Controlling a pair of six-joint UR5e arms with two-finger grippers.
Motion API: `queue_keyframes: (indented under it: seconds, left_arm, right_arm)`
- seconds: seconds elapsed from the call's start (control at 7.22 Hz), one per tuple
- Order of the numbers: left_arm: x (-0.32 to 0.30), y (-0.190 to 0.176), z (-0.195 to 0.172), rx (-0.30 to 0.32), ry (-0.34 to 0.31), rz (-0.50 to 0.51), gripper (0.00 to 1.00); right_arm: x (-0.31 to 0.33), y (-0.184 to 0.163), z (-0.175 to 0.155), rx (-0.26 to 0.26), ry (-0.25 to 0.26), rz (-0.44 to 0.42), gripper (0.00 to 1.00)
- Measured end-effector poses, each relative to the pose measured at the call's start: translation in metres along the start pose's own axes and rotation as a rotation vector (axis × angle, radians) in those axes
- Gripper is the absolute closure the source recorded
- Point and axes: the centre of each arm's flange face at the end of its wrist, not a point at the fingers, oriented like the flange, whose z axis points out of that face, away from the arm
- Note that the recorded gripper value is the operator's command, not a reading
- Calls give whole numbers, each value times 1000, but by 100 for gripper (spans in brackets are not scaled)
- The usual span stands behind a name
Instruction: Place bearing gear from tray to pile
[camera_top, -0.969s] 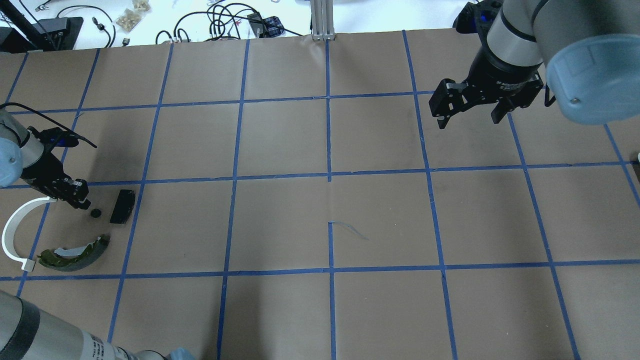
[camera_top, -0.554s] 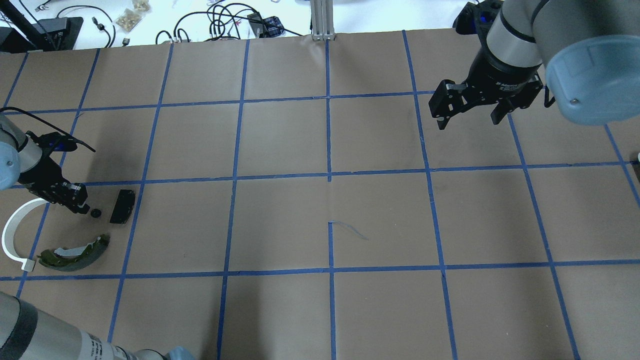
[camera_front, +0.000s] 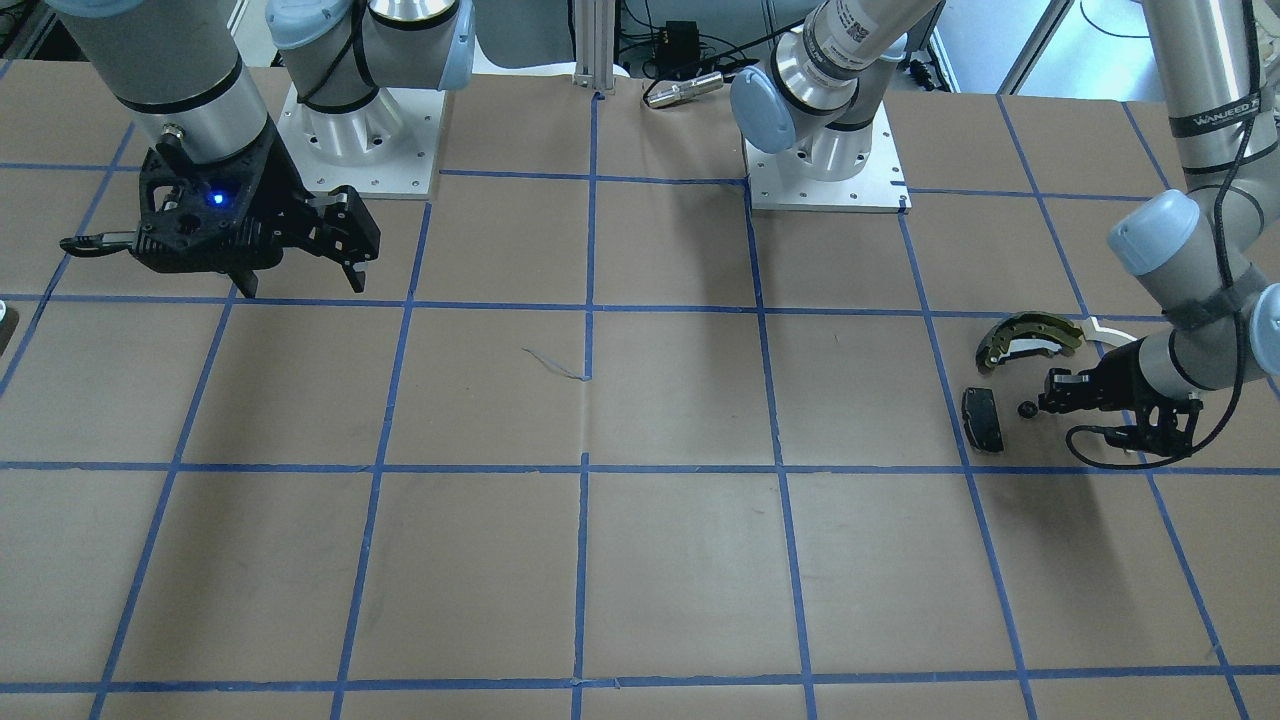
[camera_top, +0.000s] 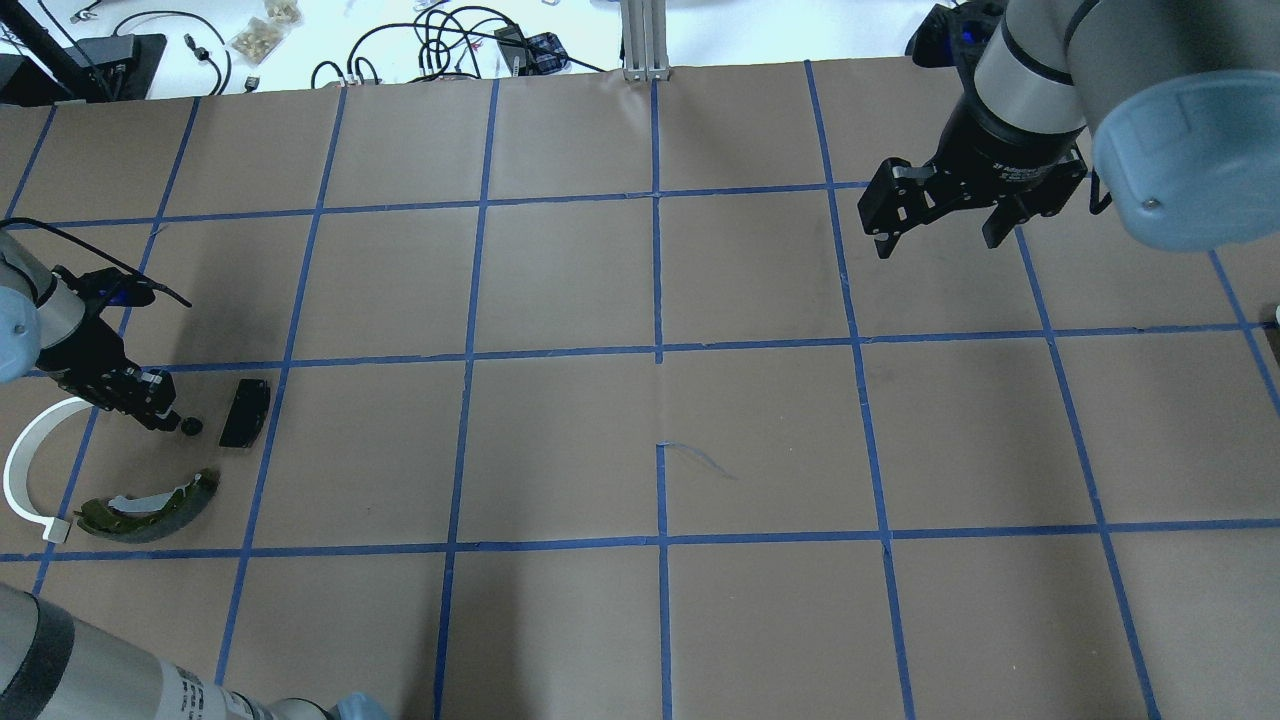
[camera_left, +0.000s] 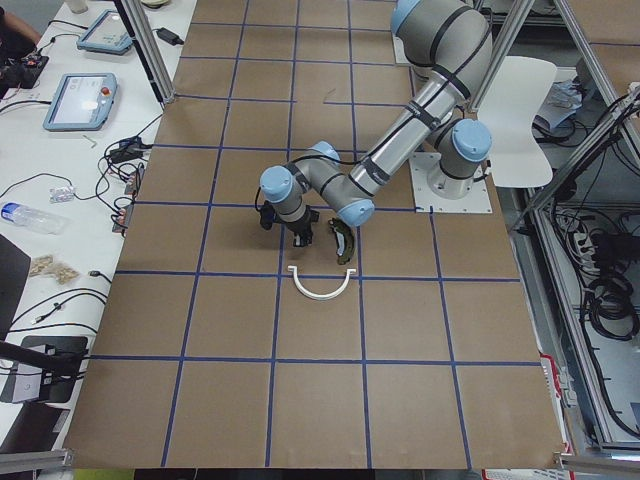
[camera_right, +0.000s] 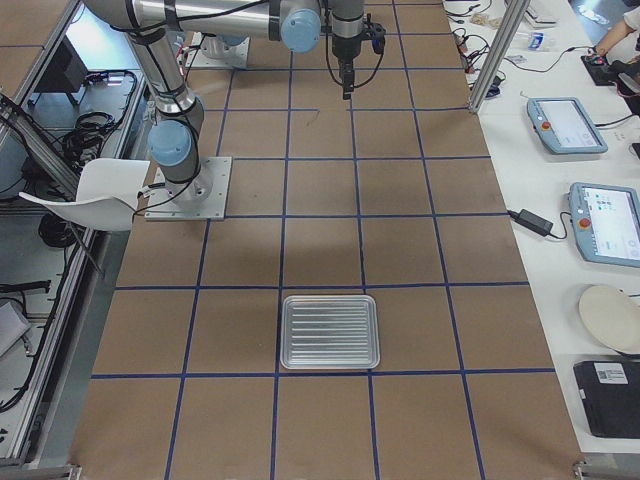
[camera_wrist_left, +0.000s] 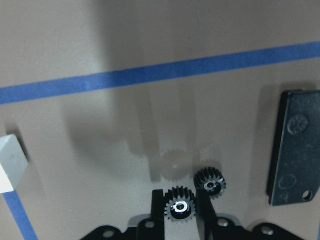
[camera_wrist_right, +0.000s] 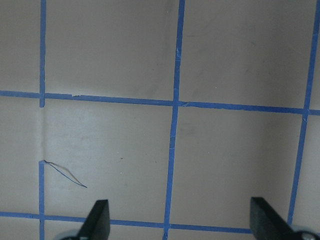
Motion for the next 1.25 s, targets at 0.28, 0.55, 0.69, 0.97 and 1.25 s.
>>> queue_keyframes:
  seconds: [0.28,0.55,0.69,0.97,1.25]
  left_arm:
    - [1,2,-4,1,-2,-1,0]
    - [2,1,-19,6,-9,0,0]
    - [6,-6,-36,16,-23,0,0]
    - [42,-37,-97,17,-40,-65,0]
    - [120,-66,-177,45,-53,-45,0]
  right_arm:
    - [0,0,0,0,0,0,0]
    - [0,-1,0,2,0,1,0]
    - [0,-1,-1,8,0,1,0]
    - [0,0,-3,16,2,1,0]
    - [0,-1,-6,22,3,0,0]
